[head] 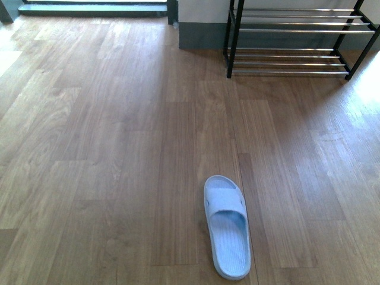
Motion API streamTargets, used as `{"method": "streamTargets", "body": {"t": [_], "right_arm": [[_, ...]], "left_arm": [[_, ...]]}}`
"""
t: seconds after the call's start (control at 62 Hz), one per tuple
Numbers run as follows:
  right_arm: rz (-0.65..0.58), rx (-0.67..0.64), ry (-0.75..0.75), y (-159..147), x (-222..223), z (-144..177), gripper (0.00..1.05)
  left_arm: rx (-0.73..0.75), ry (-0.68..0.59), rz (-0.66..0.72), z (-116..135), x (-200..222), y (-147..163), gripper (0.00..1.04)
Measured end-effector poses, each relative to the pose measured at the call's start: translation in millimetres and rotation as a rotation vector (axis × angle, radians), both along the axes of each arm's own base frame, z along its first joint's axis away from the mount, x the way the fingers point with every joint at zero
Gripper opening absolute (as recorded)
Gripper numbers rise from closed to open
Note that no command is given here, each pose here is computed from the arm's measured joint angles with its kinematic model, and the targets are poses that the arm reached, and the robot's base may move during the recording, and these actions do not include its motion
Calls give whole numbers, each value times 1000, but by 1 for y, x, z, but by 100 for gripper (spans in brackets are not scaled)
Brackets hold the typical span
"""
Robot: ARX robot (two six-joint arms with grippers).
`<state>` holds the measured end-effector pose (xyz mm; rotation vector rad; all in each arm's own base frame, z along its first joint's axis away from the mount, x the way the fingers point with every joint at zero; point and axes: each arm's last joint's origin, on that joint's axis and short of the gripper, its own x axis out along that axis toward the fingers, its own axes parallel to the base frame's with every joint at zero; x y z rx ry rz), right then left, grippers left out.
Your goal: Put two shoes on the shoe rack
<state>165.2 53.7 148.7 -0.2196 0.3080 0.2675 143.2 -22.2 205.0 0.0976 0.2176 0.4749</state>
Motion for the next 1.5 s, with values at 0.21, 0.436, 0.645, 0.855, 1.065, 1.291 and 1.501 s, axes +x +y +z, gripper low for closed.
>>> {"method": "streamTargets", "body": {"t": [0.21, 0.436, 0.645, 0.855, 1.065, 1.291, 1.501], "right_arm": [[21, -31, 286, 29, 49, -73, 96], [-32, -88, 467, 33, 59, -149, 95], [-60, -146, 524, 41, 71, -199, 95], [-34, -164, 565, 59, 91, -245, 95], [-37, -155, 528, 73, 113, -278, 95], [-41, -178, 525, 76, 126, -301, 95], [-72, -184, 515, 76, 146, -321, 95]], "left_arm": [[0, 0, 0, 0, 0, 0, 2], [0, 0, 0, 0, 0, 0, 2], [0, 0, 0, 0, 0, 0, 2], [0, 0, 0, 0, 0, 0, 2], [0, 0, 0, 0, 0, 0, 2], [0, 0, 0, 0, 0, 0, 2], [0, 0, 0, 0, 0, 0, 2]]}}
